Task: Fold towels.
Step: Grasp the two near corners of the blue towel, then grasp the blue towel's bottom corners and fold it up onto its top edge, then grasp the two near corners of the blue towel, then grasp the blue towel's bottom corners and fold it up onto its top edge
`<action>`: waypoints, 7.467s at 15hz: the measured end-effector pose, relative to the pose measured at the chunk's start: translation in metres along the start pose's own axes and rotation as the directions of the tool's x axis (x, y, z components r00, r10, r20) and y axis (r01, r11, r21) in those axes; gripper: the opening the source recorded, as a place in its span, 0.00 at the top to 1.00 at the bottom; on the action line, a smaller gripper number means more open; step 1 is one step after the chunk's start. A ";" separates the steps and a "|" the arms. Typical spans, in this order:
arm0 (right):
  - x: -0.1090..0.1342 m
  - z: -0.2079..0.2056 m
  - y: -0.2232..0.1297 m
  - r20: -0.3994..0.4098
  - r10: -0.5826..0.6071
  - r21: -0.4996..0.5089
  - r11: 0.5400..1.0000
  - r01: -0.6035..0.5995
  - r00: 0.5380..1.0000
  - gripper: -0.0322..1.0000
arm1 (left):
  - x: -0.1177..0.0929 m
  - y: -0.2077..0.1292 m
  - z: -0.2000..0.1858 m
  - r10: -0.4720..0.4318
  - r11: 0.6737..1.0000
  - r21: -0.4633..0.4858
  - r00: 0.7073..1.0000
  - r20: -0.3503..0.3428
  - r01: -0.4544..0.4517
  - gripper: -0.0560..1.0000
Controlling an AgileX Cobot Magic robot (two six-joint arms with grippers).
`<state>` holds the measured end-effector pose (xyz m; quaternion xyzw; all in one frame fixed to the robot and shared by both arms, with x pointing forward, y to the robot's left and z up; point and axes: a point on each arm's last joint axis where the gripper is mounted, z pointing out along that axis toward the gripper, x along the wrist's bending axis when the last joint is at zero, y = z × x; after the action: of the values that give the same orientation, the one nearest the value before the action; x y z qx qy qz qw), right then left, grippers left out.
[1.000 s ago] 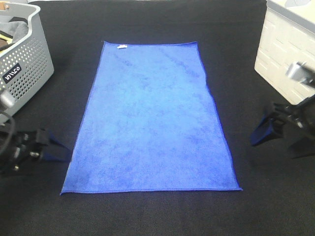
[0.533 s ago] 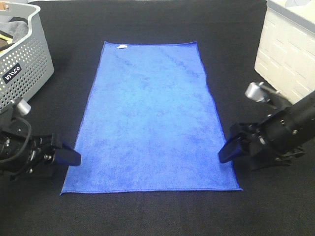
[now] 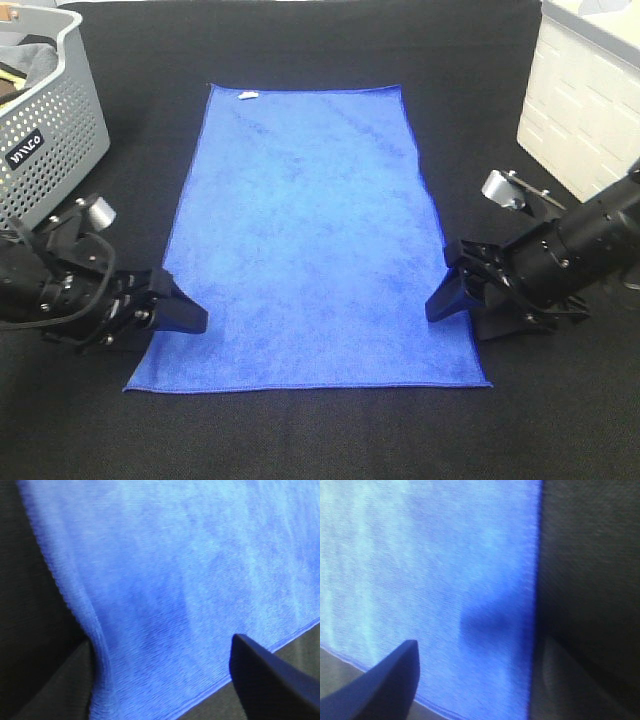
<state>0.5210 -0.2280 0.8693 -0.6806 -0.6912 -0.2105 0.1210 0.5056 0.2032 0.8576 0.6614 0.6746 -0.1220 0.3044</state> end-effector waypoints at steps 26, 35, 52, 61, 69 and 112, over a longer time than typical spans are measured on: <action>0.008 -0.033 -0.070 0.013 0.108 0.126 0.986 -0.109 0.994 0.97 | -0.012 -0.066 -0.060 0.002 0.981 0.193 0.994 -0.112 0.020 0.95; 0.036 -0.056 0.031 -0.051 -0.023 -0.083 0.996 0.019 0.998 0.97 | -0.038 0.020 -0.076 0.099 0.982 -0.142 0.983 -0.155 -0.121 0.95; 0.057 -0.034 0.266 -0.034 -0.236 -0.359 0.910 0.209 0.971 0.97 | -0.031 0.229 -0.016 0.174 0.850 -0.447 0.949 -0.265 -0.280 0.95; 0.025 0.015 0.297 0.048 -0.190 -0.571 0.800 0.183 0.981 0.93 | 0.001 0.279 0.040 0.166 0.779 -0.537 0.932 -0.322 -0.324 0.84; 0.028 0.009 0.290 0.088 -0.247 -0.483 0.836 0.258 0.965 0.23 | -0.007 0.278 0.036 0.248 0.779 -0.484 0.905 -0.345 -0.398 0.30; 0.023 0.036 0.208 0.039 -0.037 0.133 0.991 0.032 0.999 0.97 | 0.006 0.167 0.034 -0.055 0.993 0.088 0.978 -0.202 0.074 0.94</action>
<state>0.7308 -0.1940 0.8738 -0.6633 -0.7177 -0.1521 0.1480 0.6763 0.2049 0.8671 0.6617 0.7162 -0.0971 0.1994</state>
